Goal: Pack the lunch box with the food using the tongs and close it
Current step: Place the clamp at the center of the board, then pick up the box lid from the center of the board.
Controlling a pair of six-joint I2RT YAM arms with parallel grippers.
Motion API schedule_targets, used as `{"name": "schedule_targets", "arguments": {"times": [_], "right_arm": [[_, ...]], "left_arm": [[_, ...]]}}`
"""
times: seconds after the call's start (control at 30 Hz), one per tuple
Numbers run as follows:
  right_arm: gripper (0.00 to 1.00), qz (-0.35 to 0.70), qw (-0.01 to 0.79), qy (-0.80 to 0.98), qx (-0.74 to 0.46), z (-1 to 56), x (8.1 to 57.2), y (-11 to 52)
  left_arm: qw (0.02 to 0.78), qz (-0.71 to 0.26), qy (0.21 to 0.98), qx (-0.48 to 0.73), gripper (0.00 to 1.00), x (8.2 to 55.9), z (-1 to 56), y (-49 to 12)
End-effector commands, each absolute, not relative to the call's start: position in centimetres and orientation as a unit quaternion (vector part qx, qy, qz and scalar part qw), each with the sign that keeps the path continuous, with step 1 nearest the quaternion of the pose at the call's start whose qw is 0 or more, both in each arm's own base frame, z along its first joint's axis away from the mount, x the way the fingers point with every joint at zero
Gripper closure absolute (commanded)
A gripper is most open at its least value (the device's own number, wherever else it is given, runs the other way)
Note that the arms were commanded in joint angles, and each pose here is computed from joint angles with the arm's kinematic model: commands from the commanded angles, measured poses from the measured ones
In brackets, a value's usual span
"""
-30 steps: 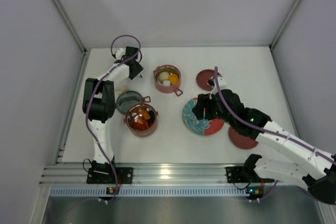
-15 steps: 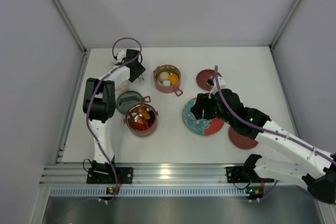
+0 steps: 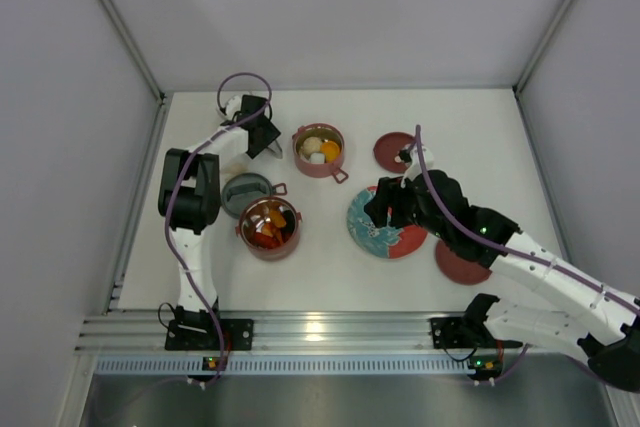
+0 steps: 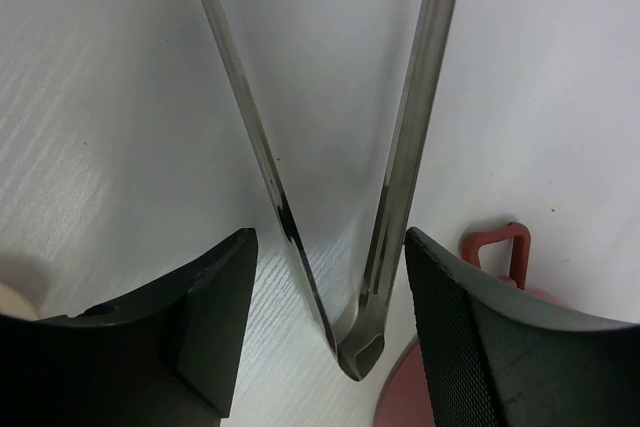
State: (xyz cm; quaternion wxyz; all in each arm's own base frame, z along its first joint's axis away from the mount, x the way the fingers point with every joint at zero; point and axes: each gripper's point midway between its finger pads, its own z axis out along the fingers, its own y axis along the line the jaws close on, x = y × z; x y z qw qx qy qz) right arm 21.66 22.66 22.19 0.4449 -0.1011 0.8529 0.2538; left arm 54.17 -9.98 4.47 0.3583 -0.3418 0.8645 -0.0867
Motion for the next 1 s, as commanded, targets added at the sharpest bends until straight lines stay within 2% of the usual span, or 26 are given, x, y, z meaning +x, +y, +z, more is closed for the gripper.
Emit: {"name": "schedule_targets", "arguments": {"times": [0.0, 0.23, 0.33, 0.4, 0.53, 0.63, 0.8, 0.97], "right_arm": [[0.38, 0.271, 0.472, 0.834, -0.085, 25.2, 22.2, 23.1], [0.36, 0.238, 0.478, 0.844, -0.046, 26.8, 25.1, 23.2], [0.36, 0.224, 0.489, 0.843, 0.014, 28.2, 29.2, 21.4], [0.36, 0.228, 0.465, 0.855, 0.038, 27.1, 31.7, 20.9], [0.38, 0.192, 0.442, 0.864, 0.146, 24.3, 39.4, 14.7], [0.41, 0.147, 0.418, 0.874, 0.200, 21.5, 43.2, 10.7], [0.44, 0.100, 0.359, 0.899, 0.231, 15.3, 46.8, 7.7], [0.45, 0.062, 0.331, 0.910, 0.240, 11.7, 47.8, 5.9]], "left_arm": [[0.395, -0.113, 0.850, -0.330, 0.34, 54.9, 8.0, -10.3], [0.459, -0.176, 0.823, -0.283, 0.31, 55.0, 17.3, -11.5], [0.484, -0.233, 0.805, -0.252, 0.31, 54.3, 22.2, -13.1], [0.498, -0.267, 0.793, -0.228, 0.32, 53.5, 25.8, -14.4], [0.486, -0.311, 0.801, -0.161, 0.33, 49.1, 29.7, -18.3], [0.488, -0.370, 0.783, -0.108, 0.32, 43.9, 33.5, -21.0], [0.470, -0.407, 0.783, -0.031, 0.32, 37.6, 36.2, -23.4], [0.462, -0.409, 0.786, 0.037, 0.30, 33.0, 37.0, -23.5]]}}
